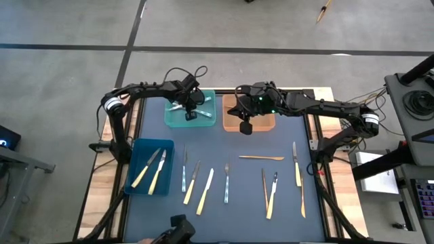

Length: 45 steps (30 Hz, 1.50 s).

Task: Sort silverware by color (type)
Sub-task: Put the white knife into the light blue bin

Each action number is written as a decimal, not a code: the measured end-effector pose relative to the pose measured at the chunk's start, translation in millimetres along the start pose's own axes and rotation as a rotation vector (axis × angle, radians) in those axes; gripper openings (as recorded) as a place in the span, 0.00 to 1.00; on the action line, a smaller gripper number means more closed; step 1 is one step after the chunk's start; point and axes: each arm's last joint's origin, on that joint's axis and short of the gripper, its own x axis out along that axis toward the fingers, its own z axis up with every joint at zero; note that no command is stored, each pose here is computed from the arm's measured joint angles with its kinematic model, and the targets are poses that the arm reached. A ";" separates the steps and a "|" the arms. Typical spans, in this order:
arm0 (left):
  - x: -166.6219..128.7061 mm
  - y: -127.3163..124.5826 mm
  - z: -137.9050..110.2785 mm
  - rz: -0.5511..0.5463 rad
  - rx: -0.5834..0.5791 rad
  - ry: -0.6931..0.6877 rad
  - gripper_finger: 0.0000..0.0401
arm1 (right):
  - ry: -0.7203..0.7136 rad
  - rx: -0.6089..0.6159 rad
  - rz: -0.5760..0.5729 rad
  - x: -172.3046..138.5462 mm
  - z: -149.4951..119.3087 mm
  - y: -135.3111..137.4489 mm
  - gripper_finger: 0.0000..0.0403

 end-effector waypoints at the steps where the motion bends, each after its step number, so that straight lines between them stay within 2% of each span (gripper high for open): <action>1: 1.5 -0.7 -1.4 -0.008 -0.002 0.014 0.00 | 0.000 0.000 0.000 0.0 0.0 0.0 0.02; 12: -4.6 -2.8 -4.0 -0.032 -0.060 0.055 0.00 | 0.000 -0.001 0.000 0.1 -0.1 0.0 0.02; 24: -13.4 2.1 4.5 -0.031 -0.063 0.055 0.00 | 0.001 -0.001 0.000 0.1 -0.1 0.0 0.02; 29: -19.6 9.5 9.4 -0.009 -0.095 0.040 0.00 | 0.001 -0.001 -0.001 0.2 -0.1 0.0 0.02; 36: -19.9 19.8 2.8 0.069 -0.194 0.071 0.00 | 0.005 -0.001 0.001 0.9 -1.6 0.3 0.02; 40: -18.3 21.8 -1.9 0.071 -0.205 0.077 0.04 | 0.011 0.000 0.002 1.7 -3.6 0.7 0.02; 45: -18.2 23.7 -2.9 0.076 -0.213 0.075 0.15 | 0.019 0.003 0.003 2.9 -6.4 1.2 0.02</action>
